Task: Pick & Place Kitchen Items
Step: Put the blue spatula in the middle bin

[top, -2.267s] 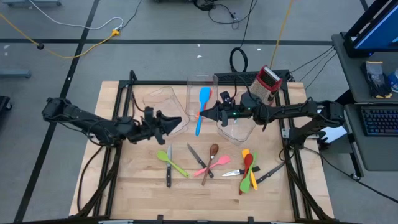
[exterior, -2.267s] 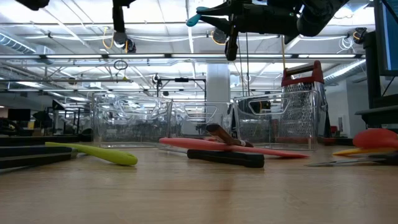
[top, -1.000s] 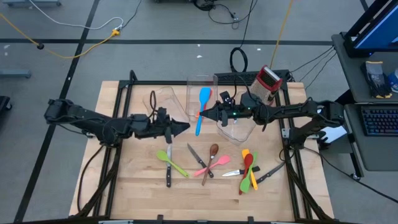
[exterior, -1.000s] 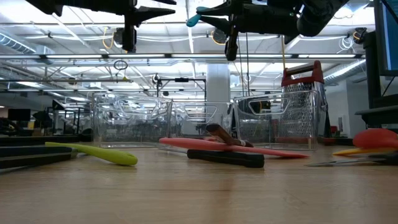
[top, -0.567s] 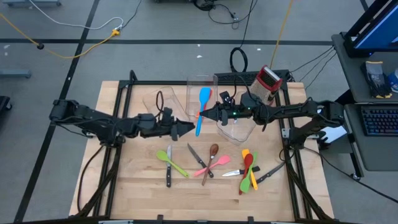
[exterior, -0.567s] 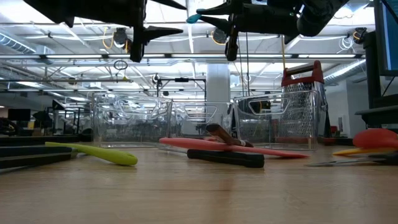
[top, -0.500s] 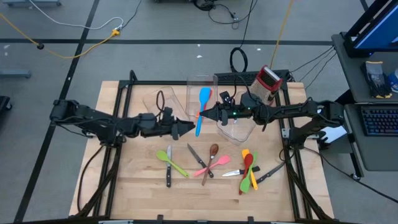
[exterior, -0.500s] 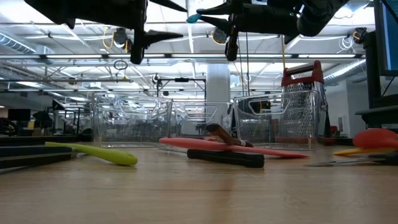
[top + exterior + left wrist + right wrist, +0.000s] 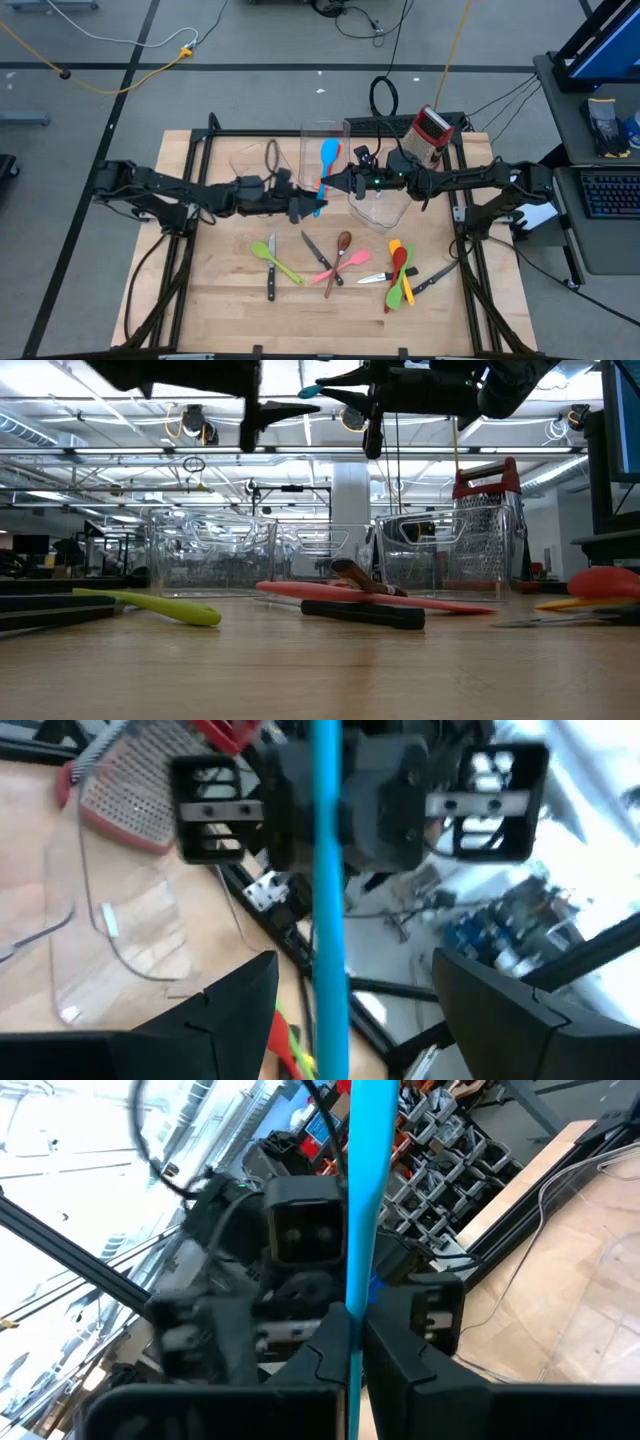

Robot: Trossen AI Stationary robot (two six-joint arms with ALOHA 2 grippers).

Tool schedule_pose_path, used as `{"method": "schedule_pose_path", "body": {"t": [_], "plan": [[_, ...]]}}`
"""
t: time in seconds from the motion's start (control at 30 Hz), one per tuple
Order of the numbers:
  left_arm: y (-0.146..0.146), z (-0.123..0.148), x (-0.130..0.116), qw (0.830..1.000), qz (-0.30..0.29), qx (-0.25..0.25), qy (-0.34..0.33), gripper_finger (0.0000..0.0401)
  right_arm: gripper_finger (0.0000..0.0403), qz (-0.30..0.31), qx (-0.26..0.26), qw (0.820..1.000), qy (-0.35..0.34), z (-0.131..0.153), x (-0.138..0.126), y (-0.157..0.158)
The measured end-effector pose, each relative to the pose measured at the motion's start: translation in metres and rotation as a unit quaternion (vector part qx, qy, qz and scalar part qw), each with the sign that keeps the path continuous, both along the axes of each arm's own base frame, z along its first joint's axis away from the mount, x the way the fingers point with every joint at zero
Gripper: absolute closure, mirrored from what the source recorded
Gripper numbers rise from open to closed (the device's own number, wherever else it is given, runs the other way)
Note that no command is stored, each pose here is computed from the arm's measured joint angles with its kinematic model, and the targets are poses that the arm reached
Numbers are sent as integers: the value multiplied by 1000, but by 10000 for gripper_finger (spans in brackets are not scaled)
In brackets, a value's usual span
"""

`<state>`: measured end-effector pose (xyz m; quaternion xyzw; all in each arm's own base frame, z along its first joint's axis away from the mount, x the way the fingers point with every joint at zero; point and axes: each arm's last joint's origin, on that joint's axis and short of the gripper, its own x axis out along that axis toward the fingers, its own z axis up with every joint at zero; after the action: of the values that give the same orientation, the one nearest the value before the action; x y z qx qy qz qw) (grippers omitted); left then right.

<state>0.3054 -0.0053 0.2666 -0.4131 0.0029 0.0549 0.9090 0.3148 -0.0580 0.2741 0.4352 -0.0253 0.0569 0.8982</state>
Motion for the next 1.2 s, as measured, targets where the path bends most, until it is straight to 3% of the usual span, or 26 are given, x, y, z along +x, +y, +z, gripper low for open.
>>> {"method": "schedule_pose_path", "body": {"t": [0.17,0.37,0.87,1.03,1.2], "plan": [[7,3,22,998,-42,15,46,130,399,0,-1,1000,-1,0,0,0],[16,7,20,996,-56,8,66,160,399,2,-3,1000,1,0,0,0],[18,10,13,995,-63,-9,81,379,399,14,-10,1000,11,-2,0,1],[19,7,13,993,-66,-20,96,384,389,14,-8,1000,18,-4,0,1],[19,6,12,992,-66,-24,101,386,348,14,-6,999,29,-6,0,1]]}}
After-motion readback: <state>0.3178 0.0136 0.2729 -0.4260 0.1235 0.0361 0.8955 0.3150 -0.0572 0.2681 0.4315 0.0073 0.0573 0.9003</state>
